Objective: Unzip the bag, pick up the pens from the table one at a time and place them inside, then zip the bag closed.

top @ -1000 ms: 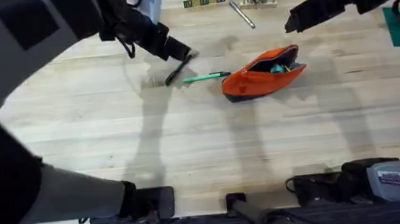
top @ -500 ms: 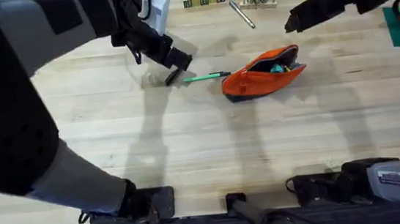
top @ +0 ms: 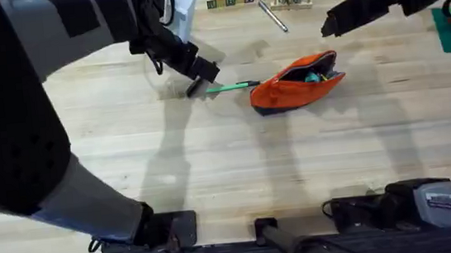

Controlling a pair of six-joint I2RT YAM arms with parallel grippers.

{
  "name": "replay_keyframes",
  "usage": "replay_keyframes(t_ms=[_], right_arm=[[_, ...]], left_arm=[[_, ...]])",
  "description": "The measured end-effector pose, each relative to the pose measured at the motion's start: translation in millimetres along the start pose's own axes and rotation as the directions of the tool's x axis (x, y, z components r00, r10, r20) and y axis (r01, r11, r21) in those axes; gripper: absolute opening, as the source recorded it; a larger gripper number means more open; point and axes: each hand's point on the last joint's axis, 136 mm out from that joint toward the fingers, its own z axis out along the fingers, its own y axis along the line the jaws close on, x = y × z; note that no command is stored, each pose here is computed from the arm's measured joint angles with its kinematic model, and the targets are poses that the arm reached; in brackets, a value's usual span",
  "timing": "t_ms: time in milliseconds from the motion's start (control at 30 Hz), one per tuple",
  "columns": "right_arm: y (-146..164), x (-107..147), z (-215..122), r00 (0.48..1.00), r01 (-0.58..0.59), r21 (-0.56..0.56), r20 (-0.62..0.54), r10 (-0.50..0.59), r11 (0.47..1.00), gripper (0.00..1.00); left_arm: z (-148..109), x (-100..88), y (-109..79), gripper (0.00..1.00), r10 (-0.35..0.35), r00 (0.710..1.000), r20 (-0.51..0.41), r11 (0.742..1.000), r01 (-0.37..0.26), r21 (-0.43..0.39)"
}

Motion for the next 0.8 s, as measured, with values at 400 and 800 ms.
replay_keyframes(t_ms=[400,800], right_arm=[[0,0,0,1.0,0.0,0.0,0.0,0.0,1.0,0.997],[0,0,0,1.0,0.0,0.0,0.0,0.0,1.0,0.998]], left_arm=[[18,13.9,-2.8,0.994,-0.015,0.998,-0.066,0.999,0.017,0.032],[17,17.3,-3.0,0.993,-0.018,0.996,-0.087,0.999,0.021,0.031]])
